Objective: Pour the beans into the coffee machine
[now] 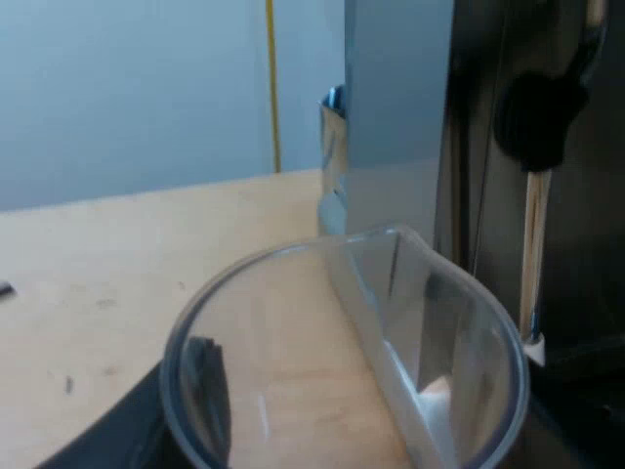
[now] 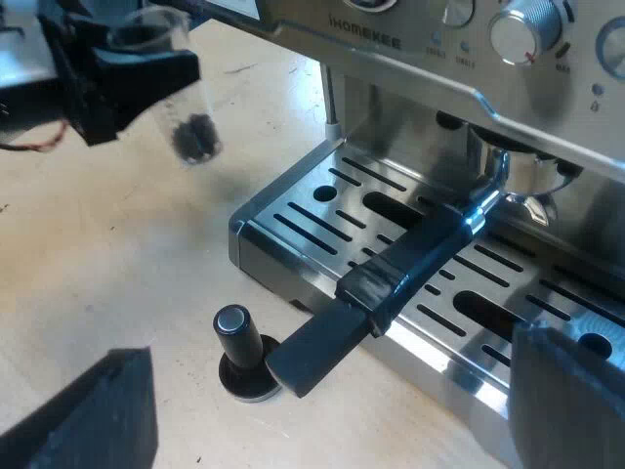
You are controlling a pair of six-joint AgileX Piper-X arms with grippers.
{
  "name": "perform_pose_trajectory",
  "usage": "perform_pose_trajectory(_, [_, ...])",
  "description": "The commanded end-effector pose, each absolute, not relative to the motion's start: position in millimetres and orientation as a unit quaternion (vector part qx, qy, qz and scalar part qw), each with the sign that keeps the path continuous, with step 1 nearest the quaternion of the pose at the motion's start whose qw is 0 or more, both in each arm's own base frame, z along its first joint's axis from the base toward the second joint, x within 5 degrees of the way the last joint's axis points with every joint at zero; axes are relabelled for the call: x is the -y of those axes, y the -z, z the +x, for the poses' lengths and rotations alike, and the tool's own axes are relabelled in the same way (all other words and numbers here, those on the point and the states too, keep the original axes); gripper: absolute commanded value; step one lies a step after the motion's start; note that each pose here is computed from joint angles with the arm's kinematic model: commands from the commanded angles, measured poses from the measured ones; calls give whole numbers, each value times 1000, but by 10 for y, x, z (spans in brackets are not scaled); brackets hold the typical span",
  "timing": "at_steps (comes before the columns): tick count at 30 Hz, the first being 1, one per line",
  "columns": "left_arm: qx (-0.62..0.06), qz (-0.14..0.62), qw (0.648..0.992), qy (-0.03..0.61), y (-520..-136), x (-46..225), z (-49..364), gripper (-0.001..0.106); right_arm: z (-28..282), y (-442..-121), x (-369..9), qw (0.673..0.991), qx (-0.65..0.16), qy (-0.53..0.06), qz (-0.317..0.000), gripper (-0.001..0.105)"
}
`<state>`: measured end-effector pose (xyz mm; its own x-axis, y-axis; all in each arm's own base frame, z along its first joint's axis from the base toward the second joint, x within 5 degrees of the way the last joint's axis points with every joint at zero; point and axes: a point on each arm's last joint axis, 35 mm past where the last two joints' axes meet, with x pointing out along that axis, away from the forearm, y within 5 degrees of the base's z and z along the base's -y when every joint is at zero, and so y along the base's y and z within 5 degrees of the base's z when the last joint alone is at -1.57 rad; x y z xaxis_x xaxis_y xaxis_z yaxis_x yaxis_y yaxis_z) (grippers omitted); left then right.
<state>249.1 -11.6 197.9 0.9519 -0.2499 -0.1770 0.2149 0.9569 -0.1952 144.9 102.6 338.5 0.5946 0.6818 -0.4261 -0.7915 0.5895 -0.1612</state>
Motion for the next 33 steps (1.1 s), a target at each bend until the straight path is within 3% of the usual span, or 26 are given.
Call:
perform_pose_trajectory(1, [-91,-76,986,121,-2146,129,2385,37,1445,-3443,-1029,878,-147,-423,-169,79])
perform_pose_trajectory(8, [-70,-74,989,111,-2486,115,2085,37,1466,-3504,-1042,884,-118,-420,-166,79])
perform_pose_trajectory(20, [-61,-68,991,93,-3003,93,1627,37,1516,-3788,-1074,901,12,-407,-148,79])
perform_pose_trajectory(28, [-49,-51,993,91,-3405,88,1501,37,1519,-3968,-1076,911,68,-399,-78,79])
perform_pose_trajectory(33, [-35,-11,995,93,-3658,87,1445,37,1512,-4052,-1071,910,105,-395,-69,79])
